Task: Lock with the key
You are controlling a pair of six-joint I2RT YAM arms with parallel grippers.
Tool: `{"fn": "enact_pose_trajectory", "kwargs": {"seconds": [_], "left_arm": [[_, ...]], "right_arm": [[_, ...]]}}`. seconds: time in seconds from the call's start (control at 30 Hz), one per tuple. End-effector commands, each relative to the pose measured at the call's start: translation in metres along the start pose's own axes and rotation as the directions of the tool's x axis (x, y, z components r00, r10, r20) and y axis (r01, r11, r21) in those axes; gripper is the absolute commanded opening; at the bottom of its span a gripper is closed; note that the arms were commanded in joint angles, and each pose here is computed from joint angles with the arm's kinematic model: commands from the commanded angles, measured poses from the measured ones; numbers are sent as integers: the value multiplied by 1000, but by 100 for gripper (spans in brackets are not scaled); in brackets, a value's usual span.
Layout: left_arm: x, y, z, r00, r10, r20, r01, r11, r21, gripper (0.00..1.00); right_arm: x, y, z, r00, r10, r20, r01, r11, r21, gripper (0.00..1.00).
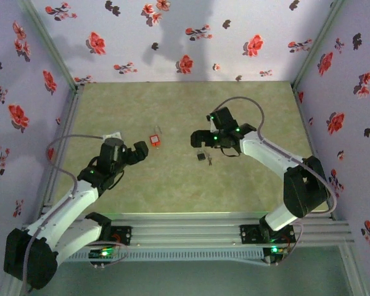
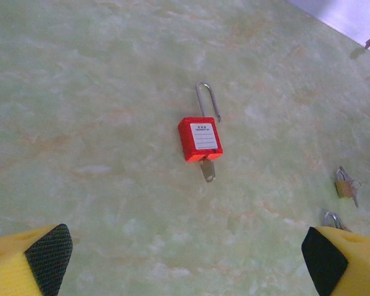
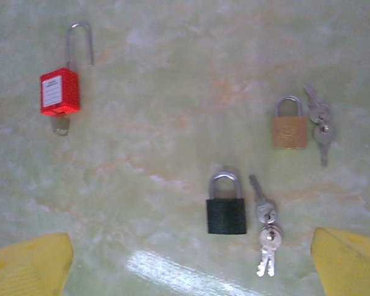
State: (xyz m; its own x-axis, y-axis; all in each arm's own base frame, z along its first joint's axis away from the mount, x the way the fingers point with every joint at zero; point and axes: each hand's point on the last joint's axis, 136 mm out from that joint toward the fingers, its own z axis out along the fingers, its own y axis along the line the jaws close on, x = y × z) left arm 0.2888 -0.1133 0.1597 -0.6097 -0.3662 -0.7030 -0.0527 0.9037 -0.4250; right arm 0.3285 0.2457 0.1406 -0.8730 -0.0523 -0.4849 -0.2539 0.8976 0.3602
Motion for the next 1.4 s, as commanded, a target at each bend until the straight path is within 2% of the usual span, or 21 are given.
{"fn": "enact_pose_trajectory", "kwargs": {"seconds": [0.0,0.33,0.73,1.07,1.37], "left_arm": [[-7,9,-4,998,-33,51,34,999,-23,100],[-18,32,-24,982,-85,167,99,992,-79,100],[-23,56,-39,957,-117,266,160,976,-149,100],[-24,63,-41,951,-122,285,176,970,-169,100],[-24,64,-43,948,-125,292,180,969,-170,100]], "right_arm": [[-3,17,-2,997,-71,-5,71,996,45,100],[-14,65,37,985,-162,-63,168,980,108,99],[-24,110,94,976,-191,-104,203,972,120,99],[-23,135,135,957,-251,-144,269,955,124,89],[-17,139,160,945,-280,-170,303,945,127,80]]}}
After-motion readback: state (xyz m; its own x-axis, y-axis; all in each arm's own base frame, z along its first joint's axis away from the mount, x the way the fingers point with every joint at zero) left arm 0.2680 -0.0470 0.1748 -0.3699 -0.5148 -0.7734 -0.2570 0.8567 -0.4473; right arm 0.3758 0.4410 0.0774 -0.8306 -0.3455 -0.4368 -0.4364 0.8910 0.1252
